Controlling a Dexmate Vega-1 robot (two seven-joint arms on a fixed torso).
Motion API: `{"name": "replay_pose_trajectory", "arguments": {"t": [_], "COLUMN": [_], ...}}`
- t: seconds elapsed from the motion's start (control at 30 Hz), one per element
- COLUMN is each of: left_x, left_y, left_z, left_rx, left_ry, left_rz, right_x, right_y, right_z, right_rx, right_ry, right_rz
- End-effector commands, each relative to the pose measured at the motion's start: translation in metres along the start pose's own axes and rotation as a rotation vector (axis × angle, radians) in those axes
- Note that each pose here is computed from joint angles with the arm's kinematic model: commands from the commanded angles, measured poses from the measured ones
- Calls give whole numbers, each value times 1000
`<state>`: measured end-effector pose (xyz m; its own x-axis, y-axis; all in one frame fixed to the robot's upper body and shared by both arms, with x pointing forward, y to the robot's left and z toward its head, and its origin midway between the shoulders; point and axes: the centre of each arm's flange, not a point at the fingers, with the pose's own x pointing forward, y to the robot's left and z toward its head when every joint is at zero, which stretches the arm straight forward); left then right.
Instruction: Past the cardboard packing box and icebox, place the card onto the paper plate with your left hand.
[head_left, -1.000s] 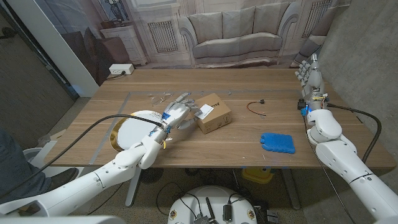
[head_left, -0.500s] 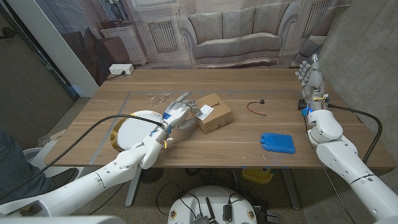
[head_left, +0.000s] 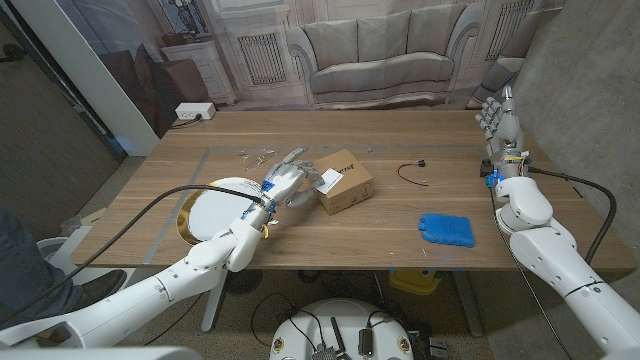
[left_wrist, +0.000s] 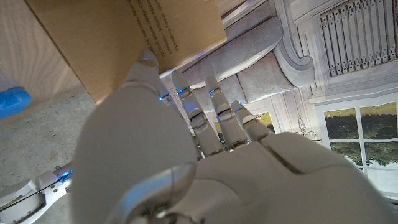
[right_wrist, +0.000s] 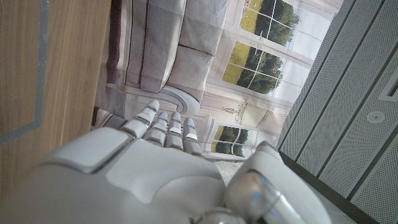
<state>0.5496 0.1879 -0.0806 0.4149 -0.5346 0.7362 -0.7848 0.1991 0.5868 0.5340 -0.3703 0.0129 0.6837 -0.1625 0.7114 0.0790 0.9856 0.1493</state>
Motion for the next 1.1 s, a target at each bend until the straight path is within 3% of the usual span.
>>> {"name": "replay_pose_trajectory", "arguments": {"t": [0.03,1.1], "left_x": [0,4], "left_y": [3,9], "left_z": [-2,-3], "left_rx": [-54,-110], "left_ry": [35,85], "left_rz": [32,48], "right_x": [2,-4], "right_y": [3,3], "right_z": [1,6], "right_rx": [0,-5], "right_ry": [-4,-15], "right_rz": [15,12]}}
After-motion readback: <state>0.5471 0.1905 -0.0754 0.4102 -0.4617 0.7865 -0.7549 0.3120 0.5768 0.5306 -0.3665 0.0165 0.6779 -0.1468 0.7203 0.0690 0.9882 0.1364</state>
